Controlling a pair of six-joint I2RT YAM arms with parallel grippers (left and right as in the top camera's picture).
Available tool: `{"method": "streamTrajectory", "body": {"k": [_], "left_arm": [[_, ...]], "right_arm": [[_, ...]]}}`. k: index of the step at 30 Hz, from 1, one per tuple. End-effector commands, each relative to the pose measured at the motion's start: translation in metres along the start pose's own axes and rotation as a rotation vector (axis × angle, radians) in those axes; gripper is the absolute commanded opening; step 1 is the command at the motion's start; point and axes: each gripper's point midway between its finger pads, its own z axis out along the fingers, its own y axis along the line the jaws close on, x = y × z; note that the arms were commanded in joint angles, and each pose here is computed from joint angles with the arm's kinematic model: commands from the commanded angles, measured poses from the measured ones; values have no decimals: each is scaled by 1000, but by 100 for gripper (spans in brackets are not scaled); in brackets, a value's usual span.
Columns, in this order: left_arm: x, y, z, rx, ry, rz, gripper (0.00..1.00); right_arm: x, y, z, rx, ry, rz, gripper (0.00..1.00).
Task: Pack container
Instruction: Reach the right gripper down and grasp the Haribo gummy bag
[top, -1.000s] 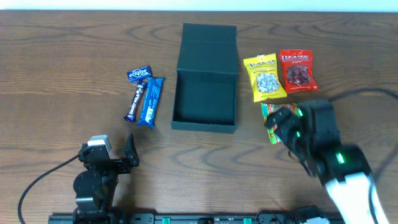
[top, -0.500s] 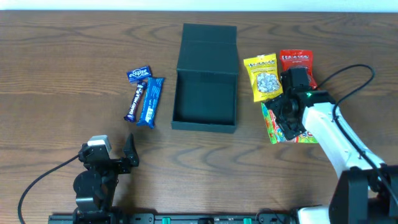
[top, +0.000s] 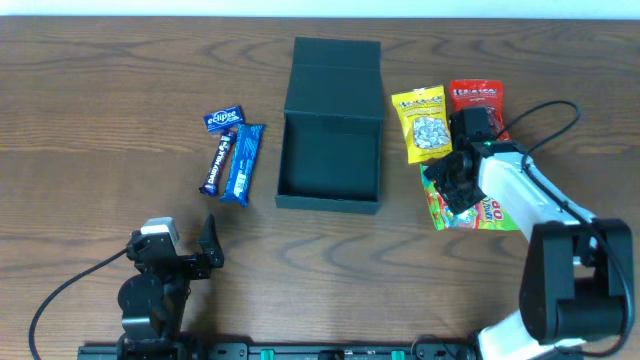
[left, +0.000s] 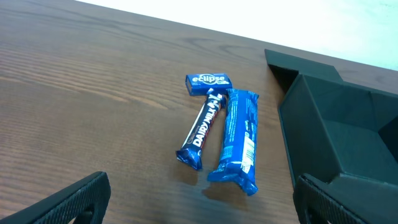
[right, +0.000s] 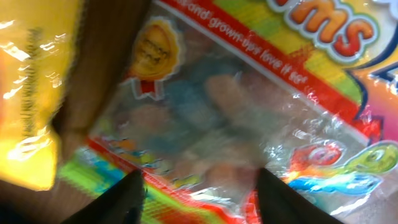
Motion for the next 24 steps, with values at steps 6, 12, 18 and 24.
{"method": "streamTrajectory", "body": {"k": [6, 12, 18, 24], "left_arm": [[9, 3, 3, -10, 20, 18, 95], [9, 3, 3, -10, 20, 18, 95], [9, 3, 3, -10, 20, 18, 95], [9, 3, 3, -10, 20, 18, 95]], "right_arm": [[0, -5, 16, 39, 30, 5, 5], [10, -8, 15, 45, 83, -27, 1], [29, -9, 7, 27, 181, -71, 1], [33, -12, -19, -8, 169, -305, 1]]}}
